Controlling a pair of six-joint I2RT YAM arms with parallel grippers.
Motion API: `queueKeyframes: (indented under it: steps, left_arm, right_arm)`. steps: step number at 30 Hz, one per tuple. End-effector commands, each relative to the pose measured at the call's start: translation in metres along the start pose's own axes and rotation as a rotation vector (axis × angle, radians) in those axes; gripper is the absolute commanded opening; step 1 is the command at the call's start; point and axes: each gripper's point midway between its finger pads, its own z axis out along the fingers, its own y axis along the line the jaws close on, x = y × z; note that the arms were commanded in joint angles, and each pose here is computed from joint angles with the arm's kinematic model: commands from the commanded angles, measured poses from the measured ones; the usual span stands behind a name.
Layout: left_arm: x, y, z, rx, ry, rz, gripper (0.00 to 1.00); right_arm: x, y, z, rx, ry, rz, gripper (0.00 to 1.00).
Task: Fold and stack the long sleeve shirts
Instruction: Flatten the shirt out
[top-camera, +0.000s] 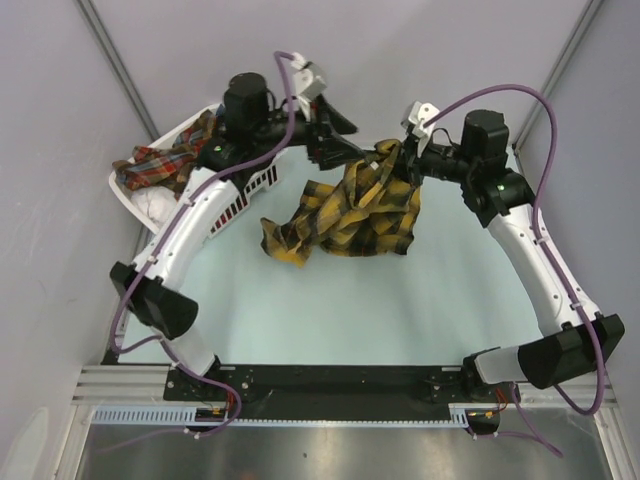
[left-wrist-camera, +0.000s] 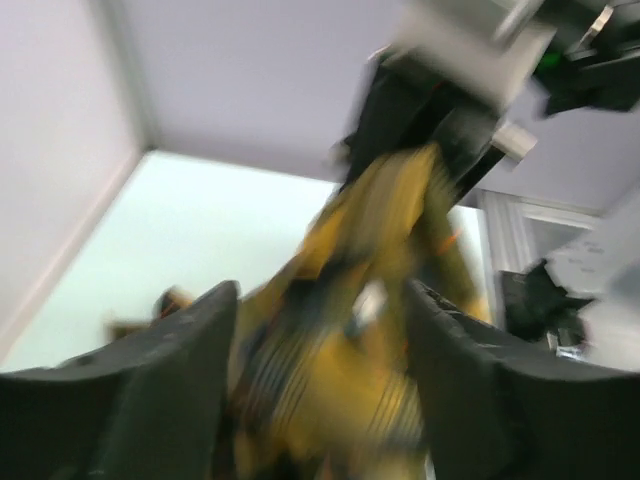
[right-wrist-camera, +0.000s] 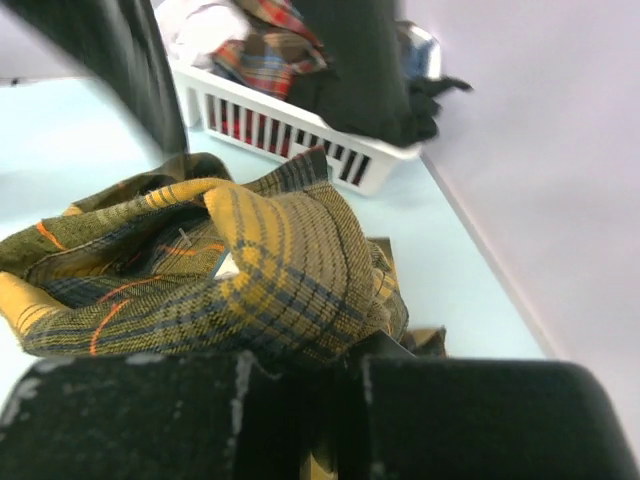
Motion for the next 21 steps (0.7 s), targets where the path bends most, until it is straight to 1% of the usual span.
queueKeyframes:
  steps: [1, 2, 3, 4, 5, 7, 8, 10, 11, 12, 13, 15, 16, 17, 18, 19, 20, 21]
  left_arm:
    - [-0.019, 0.046, -0.076, -0.263, -0.07, 0.011, 0.86]
    - [0.018, 0.057, -0.084, -0.291, -0.008, -0.018, 0.88]
    - [0.033, 0.051, -0.101, -0.319, 0.043, -0.003, 0.89]
    - [0.058, 0.058, -0.11, -0.344, 0.125, 0.11, 0.9]
    - [0.111, 0.058, -0.118, -0.352, 0.236, 0.048, 0.9]
    - [0.145, 0.056, -0.131, -0.355, 0.315, 0.091, 0.94]
    - [0.178, 0.054, -0.135, -0.35, 0.362, 0.05, 0.94]
    - [0.211, 0.058, -0.136, -0.349, 0.405, 0.016, 0.95]
    - [0.229, 0.065, -0.137, -0.37, 0.427, 0.006, 0.99]
    - [0.239, 0.071, -0.139, -0.397, 0.444, -0.014, 0.99]
    - [0.259, 0.081, -0.14, -0.416, 0.475, -0.051, 0.99]
    - [0.276, 0.095, -0.14, -0.453, 0.498, -0.091, 0.99]
    - [0.295, 0.1, -0.138, -0.45, 0.521, -0.133, 0.99]
    - [0.302, 0.108, -0.136, -0.464, 0.526, -0.149, 1.0]
    - [0.309, 0.113, -0.135, -0.486, 0.525, -0.19, 0.99]
    - [0.326, 0.121, -0.134, -0.499, 0.546, -0.226, 0.99]
    - [0.33, 0.133, -0.134, -0.535, 0.545, -0.223, 0.98]
    - [0.335, 0.138, -0.132, -0.55, 0.548, -0.249, 0.96]
  right_arm:
    - [-0.015, -0.044, -0.037, 0.204, -0.061, 0.069, 0.0]
    - [-0.01, -0.054, -0.043, 0.244, -0.058, 0.144, 0.0]
    - [-0.002, -0.071, -0.057, 0.309, -0.047, 0.182, 0.0]
    - [0.004, -0.081, -0.064, 0.345, -0.044, 0.216, 0.0]
    - [0.01, -0.09, -0.072, 0.383, -0.039, 0.251, 0.0]
    - [0.029, -0.111, -0.095, 0.462, -0.026, 0.339, 0.0]
    - [0.035, -0.115, -0.1, 0.481, -0.02, 0.364, 0.0]
    - [0.055, -0.121, -0.116, 0.523, 0.003, 0.431, 0.0]
    - [0.064, -0.121, -0.12, 0.532, 0.02, 0.446, 0.0]
    - [0.079, -0.12, -0.126, 0.555, 0.046, 0.467, 0.0]
    - [0.093, -0.123, -0.141, 0.595, 0.073, 0.5, 0.0]
    - [0.119, -0.119, -0.157, 0.615, 0.119, 0.56, 0.0]
    - [0.133, -0.112, -0.172, 0.63, 0.162, 0.589, 0.0]
    - [0.145, -0.105, -0.178, 0.628, 0.19, 0.613, 0.0]
    - [0.167, -0.087, -0.182, 0.612, 0.245, 0.674, 0.0]
    - [0.176, -0.079, -0.193, 0.619, 0.274, 0.654, 0.0]
    - [0.183, -0.071, -0.197, 0.615, 0.299, 0.65, 0.0]
    - [0.192, -0.059, -0.202, 0.61, 0.331, 0.668, 0.0]
